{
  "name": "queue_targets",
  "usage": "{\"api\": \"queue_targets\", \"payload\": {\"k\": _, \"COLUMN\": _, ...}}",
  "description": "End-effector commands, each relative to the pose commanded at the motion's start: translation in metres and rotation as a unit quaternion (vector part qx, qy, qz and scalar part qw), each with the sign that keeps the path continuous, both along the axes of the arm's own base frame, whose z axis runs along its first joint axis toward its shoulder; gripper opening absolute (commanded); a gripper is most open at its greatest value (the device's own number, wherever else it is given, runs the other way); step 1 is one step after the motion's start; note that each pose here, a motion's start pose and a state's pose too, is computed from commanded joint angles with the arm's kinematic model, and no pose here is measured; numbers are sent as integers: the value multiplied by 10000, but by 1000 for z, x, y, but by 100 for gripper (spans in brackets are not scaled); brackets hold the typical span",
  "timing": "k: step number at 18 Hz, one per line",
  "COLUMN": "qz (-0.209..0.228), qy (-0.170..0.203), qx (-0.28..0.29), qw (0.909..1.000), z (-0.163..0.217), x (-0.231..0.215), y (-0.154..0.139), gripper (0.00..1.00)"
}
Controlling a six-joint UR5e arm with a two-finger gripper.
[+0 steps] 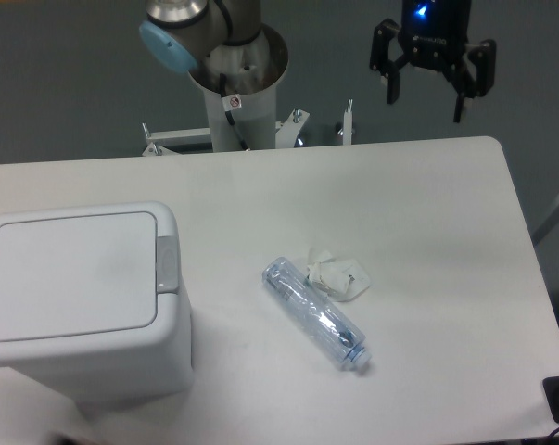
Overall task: Open the trash can
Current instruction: 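Move the open gripper over the grey button on the trash can lid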
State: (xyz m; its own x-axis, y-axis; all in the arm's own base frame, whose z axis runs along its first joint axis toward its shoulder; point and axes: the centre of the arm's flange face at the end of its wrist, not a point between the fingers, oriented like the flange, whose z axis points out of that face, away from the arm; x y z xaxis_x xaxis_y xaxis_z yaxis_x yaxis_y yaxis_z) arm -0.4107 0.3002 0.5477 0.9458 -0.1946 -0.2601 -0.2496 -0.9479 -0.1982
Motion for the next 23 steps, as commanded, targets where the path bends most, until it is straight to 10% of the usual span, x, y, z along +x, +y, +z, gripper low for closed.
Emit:
{"api": "queue_targets", "payload": {"k": 12, "qz": 800, "qy": -131, "qx": 547, "qw": 9952, "z": -12, "x": 5, "y": 53, "gripper": 100}}
{"api": "queue_targets", "payload": {"k": 23, "qz": 2101, "qy": -746, "qx": 1346, "qw": 9655, "z": 19, "x": 38, "y": 152, "gripper": 100}}
